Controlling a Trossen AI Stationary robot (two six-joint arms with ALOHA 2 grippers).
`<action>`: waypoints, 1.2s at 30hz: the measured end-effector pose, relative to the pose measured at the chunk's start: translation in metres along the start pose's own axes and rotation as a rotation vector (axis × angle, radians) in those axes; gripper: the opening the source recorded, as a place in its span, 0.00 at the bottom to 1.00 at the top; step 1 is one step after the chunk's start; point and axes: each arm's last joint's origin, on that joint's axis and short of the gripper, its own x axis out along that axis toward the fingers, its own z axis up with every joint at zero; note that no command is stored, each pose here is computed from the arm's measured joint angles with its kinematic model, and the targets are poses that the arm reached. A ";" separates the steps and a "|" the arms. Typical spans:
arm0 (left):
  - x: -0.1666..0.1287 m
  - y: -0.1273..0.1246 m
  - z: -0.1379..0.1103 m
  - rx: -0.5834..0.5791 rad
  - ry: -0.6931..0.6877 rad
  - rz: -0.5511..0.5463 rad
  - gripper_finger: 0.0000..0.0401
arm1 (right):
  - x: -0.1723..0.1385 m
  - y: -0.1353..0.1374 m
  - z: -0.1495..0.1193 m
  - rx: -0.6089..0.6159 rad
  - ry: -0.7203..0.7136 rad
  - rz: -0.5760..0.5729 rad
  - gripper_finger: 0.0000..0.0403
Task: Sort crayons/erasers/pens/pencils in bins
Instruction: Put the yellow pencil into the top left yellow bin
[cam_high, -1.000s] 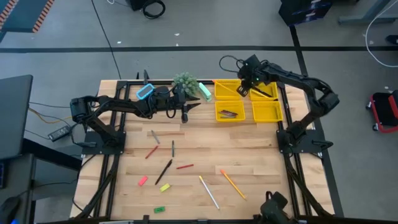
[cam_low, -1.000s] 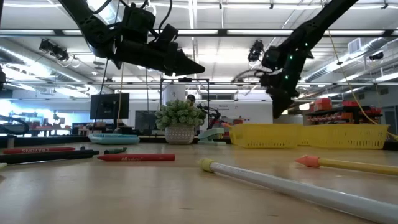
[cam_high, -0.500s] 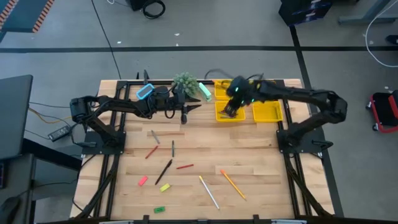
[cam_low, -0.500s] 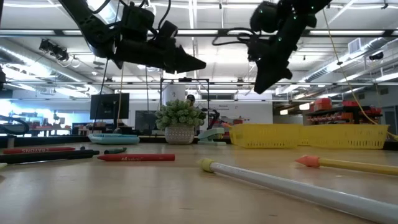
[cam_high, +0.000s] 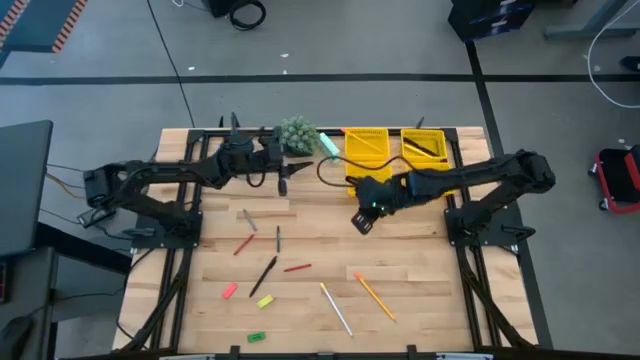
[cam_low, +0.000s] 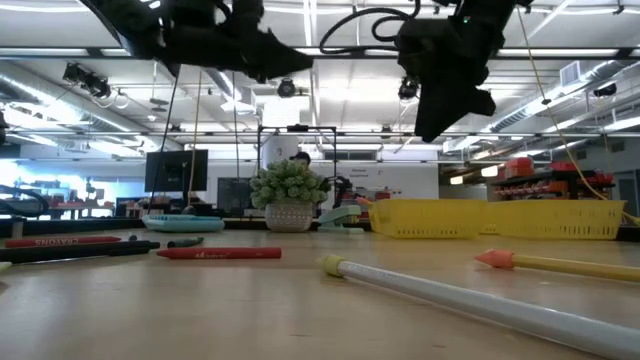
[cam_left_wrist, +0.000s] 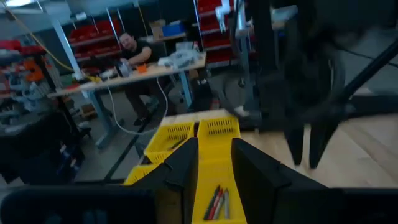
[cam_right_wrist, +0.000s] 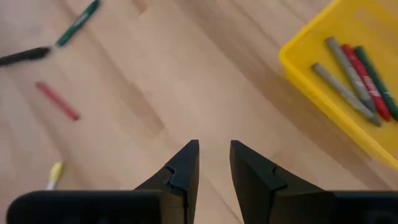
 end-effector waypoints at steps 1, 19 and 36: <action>-0.003 -0.001 0.005 -0.001 -0.016 0.000 0.27 | 0.003 0.005 -0.004 0.003 -0.016 -0.017 0.24; -0.011 -0.096 0.013 -0.223 0.174 -0.358 0.25 | 0.043 0.058 -0.047 0.019 -0.017 0.029 0.24; -0.009 -0.179 0.007 -0.020 0.114 -0.565 0.22 | 0.047 0.074 -0.096 0.035 0.183 0.000 0.24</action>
